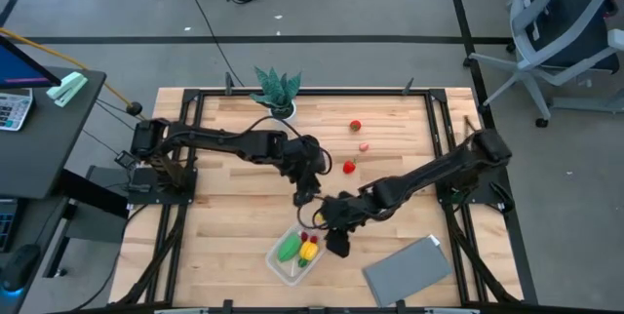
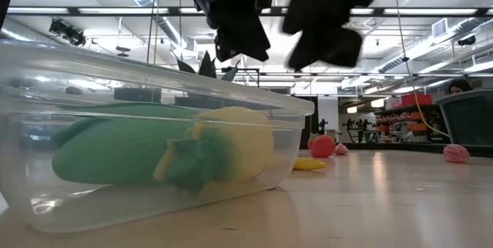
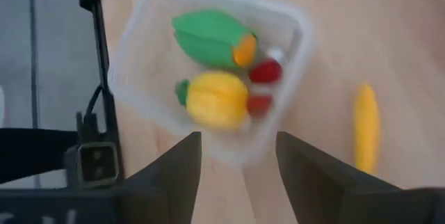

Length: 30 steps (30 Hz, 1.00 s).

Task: Pick and placing Produce into tupperware
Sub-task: Put the yellow zucchini into the transparent bin

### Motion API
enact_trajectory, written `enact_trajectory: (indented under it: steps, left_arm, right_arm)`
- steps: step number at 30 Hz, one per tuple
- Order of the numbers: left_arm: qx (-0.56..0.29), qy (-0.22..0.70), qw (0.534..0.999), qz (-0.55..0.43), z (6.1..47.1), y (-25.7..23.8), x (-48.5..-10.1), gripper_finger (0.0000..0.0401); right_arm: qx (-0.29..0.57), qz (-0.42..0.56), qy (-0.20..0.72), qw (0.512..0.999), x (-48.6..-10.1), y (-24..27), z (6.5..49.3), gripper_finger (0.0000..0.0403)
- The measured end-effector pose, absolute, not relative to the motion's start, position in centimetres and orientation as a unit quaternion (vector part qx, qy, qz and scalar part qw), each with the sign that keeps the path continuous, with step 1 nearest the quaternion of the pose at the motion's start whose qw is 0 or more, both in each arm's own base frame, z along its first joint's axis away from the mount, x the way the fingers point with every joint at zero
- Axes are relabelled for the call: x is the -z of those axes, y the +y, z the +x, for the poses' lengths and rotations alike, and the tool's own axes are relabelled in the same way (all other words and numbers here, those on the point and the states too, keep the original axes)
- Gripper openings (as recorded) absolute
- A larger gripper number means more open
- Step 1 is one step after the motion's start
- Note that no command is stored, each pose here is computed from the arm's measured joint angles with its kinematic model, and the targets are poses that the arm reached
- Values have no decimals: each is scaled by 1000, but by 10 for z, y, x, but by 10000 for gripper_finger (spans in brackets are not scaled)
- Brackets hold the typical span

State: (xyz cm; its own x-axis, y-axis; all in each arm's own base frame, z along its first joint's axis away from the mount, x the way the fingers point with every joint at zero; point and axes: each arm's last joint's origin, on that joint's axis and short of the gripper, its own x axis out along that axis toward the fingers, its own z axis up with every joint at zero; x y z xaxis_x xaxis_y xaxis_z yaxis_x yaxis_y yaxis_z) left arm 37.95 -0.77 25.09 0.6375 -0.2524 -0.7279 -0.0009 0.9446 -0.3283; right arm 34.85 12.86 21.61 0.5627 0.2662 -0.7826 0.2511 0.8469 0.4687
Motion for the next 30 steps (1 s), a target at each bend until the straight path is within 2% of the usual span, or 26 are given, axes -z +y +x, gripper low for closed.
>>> enact_trajectory:
  steps: [7,12,17,23,30]
  left_arm:
    - [136,447,879,-91,378,-36,-240,108]
    - [151,468,868,-74,389,-48,-214,108]
    - [124,468,873,-64,399,-44,-195,114]
    - [109,472,871,-81,401,-39,-192,169]
    - [132,445,884,-59,405,-43,-195,242]
  right_arm:
    - [62,326,477,814,-267,112,304,185]
    - [107,318,409,849,-296,101,286,185]
    - [144,308,355,871,-312,93,277,183]
    - [146,304,351,874,-314,92,275,183]
    - [145,285,361,876,-309,93,277,183]
